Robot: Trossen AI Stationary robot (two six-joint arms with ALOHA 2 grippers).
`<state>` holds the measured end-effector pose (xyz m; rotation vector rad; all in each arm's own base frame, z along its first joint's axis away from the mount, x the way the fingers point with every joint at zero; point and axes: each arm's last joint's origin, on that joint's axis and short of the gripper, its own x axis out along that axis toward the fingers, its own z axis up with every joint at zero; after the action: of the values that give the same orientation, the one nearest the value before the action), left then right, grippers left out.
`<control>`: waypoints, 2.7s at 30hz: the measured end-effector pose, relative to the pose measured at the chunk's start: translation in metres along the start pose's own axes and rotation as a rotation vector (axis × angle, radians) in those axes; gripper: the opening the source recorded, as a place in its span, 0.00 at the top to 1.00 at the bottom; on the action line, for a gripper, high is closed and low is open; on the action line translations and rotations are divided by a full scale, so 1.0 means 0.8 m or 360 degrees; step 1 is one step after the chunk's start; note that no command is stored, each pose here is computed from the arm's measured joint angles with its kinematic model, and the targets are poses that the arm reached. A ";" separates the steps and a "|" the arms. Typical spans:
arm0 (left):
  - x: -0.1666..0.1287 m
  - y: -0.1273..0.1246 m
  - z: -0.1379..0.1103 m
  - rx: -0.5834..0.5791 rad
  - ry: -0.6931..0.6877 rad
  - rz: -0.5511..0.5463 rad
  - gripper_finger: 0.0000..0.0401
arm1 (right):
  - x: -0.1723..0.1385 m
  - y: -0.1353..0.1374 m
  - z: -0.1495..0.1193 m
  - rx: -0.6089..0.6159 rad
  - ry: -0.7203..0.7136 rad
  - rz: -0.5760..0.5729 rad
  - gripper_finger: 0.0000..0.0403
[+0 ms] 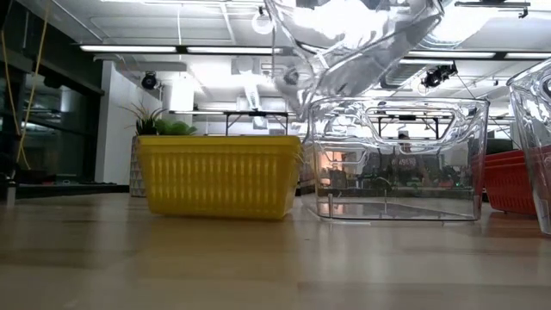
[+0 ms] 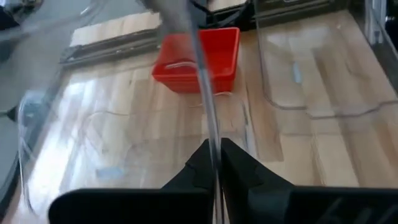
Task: Stack baskets by color
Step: Stack the top transparent bin on the middle transparent bin, then stack the bottom transparent bin on the stacked transparent bin
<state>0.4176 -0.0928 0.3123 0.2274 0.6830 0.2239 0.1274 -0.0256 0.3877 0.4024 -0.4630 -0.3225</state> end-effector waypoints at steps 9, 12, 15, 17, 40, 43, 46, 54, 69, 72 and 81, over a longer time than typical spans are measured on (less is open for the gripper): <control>0.036 -0.017 -0.010 0.0024 0.0059 0.0041 1.00 | 0.000 0.001 -0.001 -0.0023 0.0027 0.0038 0.43; 0.046 -0.020 -0.017 0.0047 0.0103 0.0029 1.00 | 0.000 0.001 -0.001 -0.0044 0.0036 0.0048 0.43; 0.051 -0.023 -0.021 0.0035 0.0134 0.0014 1.00 | 0.000 0.001 -0.002 -0.0053 0.0042 0.0046 0.43; 0.051 -0.023 -0.022 0.0037 0.0139 0.0016 1.00 | 0.000 0.001 -0.002 -0.0055 0.0042 0.0046 0.43; 0.074 -0.028 -0.042 0.0078 0.0313 -0.0151 1.00 | 0.000 0.000 -0.003 -0.0074 0.0063 0.0038 0.43; 0.074 -0.028 -0.042 0.0126 0.0309 -0.0163 0.99 | 0.000 0.000 -0.004 -0.0073 0.0063 0.0038 0.43; 0.074 -0.028 -0.042 0.0179 0.0307 -0.0141 0.96 | 0.000 0.000 -0.004 -0.0072 0.0064 0.0038 0.43; 0.076 -0.023 -0.042 0.0178 0.0307 -0.0113 0.76 | 0.000 0.000 -0.004 -0.0073 0.0067 0.0037 0.43; 0.013 0.057 0.033 0.0027 0.0287 -0.0325 0.52 | 0.000 0.000 -0.005 -0.0056 0.0080 0.0046 0.43; -0.016 0.092 0.039 -0.0107 0.0273 -0.0333 0.53 | -0.001 0.000 -0.006 -0.0036 0.0116 0.0075 0.43; -0.109 0.165 0.034 -0.0487 -0.0162 -0.0280 0.54 | -0.001 -0.004 -0.023 0.0046 0.0348 0.0078 0.43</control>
<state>0.3525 0.0054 0.4218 -0.1137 0.5554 0.1444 0.1352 -0.0228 0.3711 0.4485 -0.2632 -0.2213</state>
